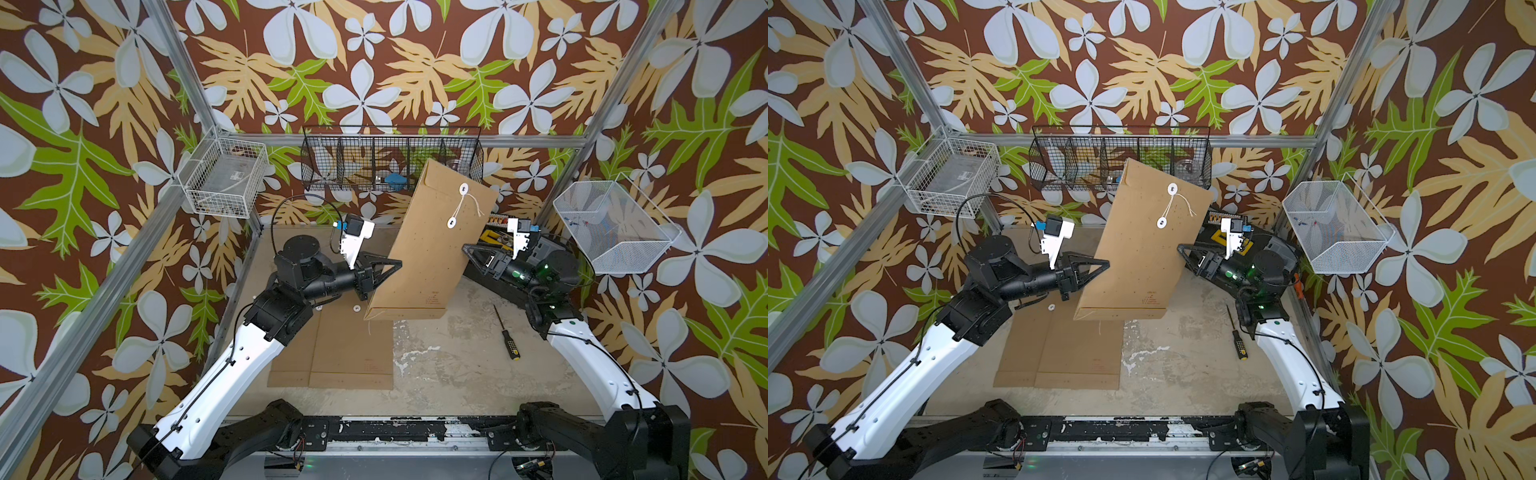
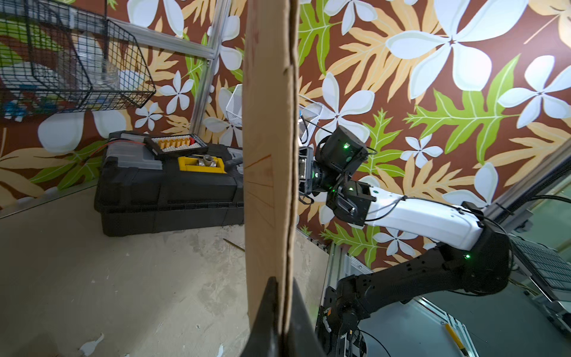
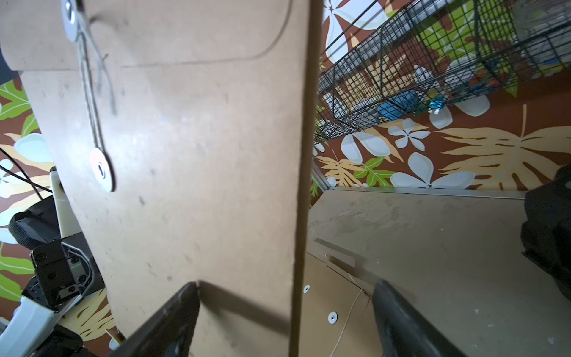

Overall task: Open the file bag
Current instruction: Pick up the file bag from the center of the board, then open the file bag.

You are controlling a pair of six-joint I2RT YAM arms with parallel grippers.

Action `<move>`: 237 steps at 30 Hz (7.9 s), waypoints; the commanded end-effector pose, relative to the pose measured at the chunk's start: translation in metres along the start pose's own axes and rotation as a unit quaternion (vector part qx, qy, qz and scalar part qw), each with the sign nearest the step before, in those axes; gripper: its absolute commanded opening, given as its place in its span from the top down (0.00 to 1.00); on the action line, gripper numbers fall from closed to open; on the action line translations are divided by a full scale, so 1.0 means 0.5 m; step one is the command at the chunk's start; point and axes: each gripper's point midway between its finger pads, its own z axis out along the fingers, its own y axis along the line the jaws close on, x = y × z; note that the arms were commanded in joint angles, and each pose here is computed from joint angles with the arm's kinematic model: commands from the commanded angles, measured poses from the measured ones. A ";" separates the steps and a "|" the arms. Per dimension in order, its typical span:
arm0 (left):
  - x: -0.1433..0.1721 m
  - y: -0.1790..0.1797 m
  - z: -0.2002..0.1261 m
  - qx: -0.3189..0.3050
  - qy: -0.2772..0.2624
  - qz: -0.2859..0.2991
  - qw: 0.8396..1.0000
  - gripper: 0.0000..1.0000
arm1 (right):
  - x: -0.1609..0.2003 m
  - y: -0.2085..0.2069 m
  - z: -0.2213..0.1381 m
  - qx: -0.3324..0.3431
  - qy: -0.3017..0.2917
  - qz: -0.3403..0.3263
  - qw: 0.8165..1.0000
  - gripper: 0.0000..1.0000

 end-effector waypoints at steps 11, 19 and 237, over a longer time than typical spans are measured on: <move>-0.032 -0.050 -0.017 0.058 -0.040 0.013 0.997 1.00 | -0.065 0.154 -0.012 -0.153 -0.015 -0.035 0.988 0.20; -0.033 0.005 -0.021 0.002 -0.048 -0.017 0.999 1.00 | -0.084 0.186 -0.023 -0.179 -0.023 -0.038 0.983 0.39; 0.008 -0.017 -0.014 -0.072 0.093 0.122 0.985 1.00 | 0.073 0.195 0.097 -0.060 0.141 -0.140 0.978 1.00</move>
